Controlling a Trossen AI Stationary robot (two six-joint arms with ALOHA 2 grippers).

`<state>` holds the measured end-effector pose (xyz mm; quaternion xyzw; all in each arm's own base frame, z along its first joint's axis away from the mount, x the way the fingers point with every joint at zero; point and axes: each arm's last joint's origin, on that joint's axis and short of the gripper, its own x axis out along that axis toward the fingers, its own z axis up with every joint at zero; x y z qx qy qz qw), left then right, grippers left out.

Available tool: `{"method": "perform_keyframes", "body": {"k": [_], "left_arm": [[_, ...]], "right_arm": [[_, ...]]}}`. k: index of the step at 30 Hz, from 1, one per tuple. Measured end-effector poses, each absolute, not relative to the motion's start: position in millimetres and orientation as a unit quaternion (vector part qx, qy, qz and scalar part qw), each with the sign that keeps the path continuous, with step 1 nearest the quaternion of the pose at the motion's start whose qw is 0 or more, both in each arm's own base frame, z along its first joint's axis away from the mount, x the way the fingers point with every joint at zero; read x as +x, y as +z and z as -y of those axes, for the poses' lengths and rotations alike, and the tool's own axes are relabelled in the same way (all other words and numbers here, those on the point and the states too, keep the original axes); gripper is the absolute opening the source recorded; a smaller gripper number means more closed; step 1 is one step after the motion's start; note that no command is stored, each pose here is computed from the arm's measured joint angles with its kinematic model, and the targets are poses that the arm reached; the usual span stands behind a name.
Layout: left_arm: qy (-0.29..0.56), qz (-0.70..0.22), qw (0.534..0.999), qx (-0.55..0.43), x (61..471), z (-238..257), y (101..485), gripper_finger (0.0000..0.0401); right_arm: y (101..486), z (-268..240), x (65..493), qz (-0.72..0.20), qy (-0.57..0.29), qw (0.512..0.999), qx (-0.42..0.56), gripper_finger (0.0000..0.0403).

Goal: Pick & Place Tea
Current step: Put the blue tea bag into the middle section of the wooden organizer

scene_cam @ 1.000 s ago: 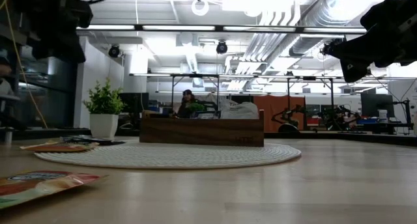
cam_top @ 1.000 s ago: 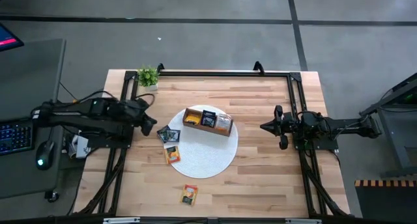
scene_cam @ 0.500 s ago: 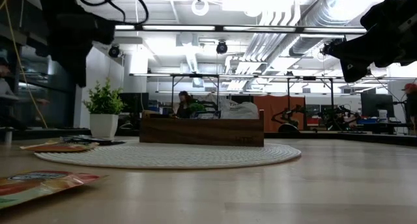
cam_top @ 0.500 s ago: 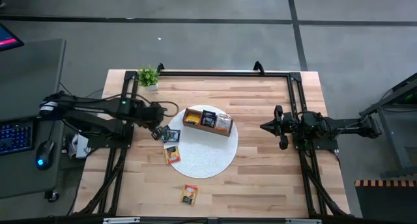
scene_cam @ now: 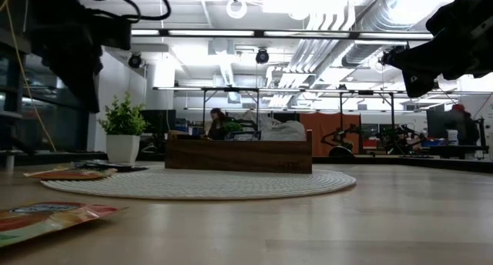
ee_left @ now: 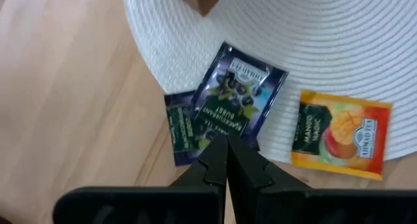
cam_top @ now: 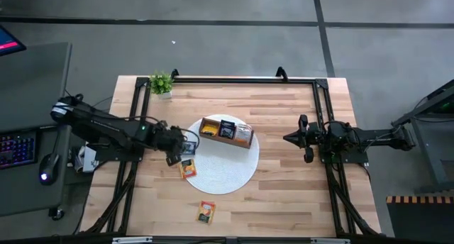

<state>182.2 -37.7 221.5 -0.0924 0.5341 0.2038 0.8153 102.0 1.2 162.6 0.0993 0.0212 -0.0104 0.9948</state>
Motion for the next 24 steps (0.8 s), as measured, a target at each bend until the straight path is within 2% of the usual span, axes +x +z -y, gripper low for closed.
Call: {"method": "perform_keyframes", "body": {"k": [11, 14, 19, 24], "left_arm": [[0.231, -0.504, 0.82, -0.144, 177.9, 67.9, 211.2, 0.0001], [0.27, -0.481, 0.815, -0.178, 174.5, 71.9, 211.2, 0.0001], [0.353, -0.444, 0.778, -0.271, 167.2, 68.5, 201.0, 0.0001], [0.358, -0.44, 0.752, -0.334, 155.0, 64.4, 184.3, 0.0001]], "right_arm": [[162.7, -1.2, 102.1, -0.021, -0.01, 0.995, 0.099, 0.0012], [162.7, -1.2, 102.1, -0.021, -0.01, 0.995, 0.099, 0.0012], [162.7, -1.2, 102.0, -0.02, -0.01, 0.995, 0.099, 0.0012], [162.8, -1.2, 102.1, -0.02, -0.01, 0.995, 0.099, 0.0012]]}}
